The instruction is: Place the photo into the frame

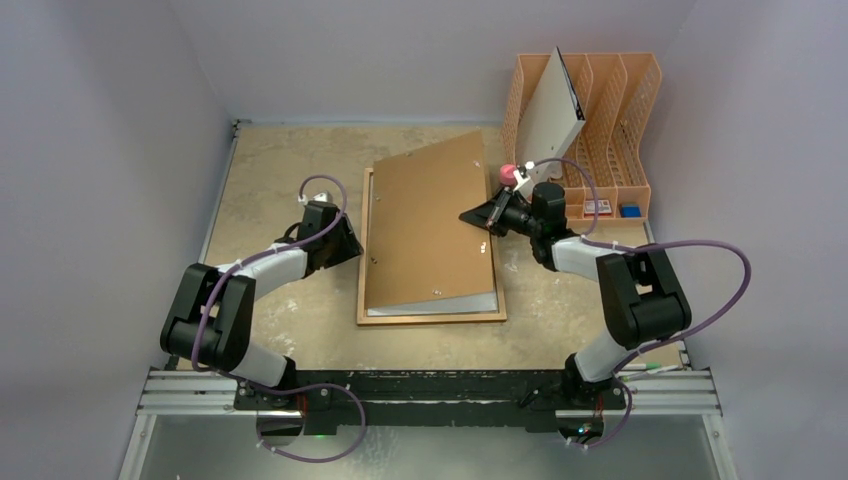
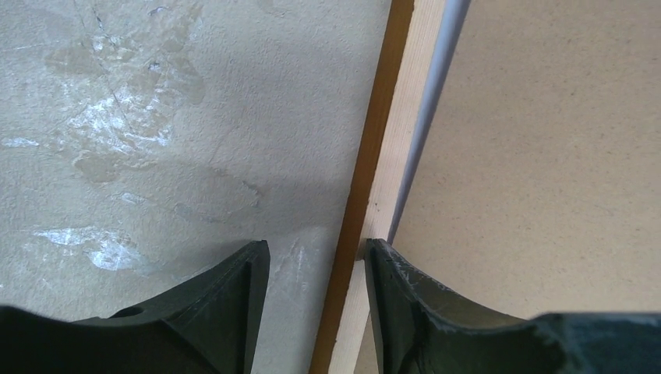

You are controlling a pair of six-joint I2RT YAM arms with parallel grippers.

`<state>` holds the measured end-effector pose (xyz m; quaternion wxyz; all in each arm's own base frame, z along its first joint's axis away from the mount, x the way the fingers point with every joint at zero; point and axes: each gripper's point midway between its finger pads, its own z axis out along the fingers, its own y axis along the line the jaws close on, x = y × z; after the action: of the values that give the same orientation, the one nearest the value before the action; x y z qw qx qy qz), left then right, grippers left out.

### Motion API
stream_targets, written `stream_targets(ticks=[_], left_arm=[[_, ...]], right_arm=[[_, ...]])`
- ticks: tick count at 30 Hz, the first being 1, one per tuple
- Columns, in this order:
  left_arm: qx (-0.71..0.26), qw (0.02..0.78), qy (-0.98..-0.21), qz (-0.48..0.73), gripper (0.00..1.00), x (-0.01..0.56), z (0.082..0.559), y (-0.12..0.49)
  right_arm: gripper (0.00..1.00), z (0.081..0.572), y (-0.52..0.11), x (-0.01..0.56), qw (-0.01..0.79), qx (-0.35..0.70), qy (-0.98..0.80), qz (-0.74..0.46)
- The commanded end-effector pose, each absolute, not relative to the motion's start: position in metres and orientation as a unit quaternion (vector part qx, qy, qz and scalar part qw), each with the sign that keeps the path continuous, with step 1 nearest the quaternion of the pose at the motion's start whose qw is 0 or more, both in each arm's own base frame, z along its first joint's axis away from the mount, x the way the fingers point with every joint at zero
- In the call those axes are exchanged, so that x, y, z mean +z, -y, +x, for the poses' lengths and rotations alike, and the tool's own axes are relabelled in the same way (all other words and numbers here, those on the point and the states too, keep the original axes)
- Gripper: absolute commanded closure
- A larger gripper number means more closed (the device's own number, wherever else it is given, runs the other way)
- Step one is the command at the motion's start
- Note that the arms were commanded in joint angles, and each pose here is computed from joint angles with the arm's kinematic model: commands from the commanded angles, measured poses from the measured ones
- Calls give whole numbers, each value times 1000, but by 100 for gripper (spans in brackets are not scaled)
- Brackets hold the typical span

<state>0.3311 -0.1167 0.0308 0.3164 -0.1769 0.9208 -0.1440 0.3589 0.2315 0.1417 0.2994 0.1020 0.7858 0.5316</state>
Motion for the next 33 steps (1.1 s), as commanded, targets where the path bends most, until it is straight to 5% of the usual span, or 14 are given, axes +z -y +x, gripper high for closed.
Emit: stream_targets(ticks=[1,27,33], left_arm=[[-153,325,-917,-174,50,33,336,118],[-155,324,-918,-166,51,32,336,119],[-157,328,-917,-167,51,36,338,119]], right_arm=[[100,364,-237,158,317,548,-771,67],[100,356,-243,122,213,524,-821,79],[77,359,-238,112,216,485,-845,64]])
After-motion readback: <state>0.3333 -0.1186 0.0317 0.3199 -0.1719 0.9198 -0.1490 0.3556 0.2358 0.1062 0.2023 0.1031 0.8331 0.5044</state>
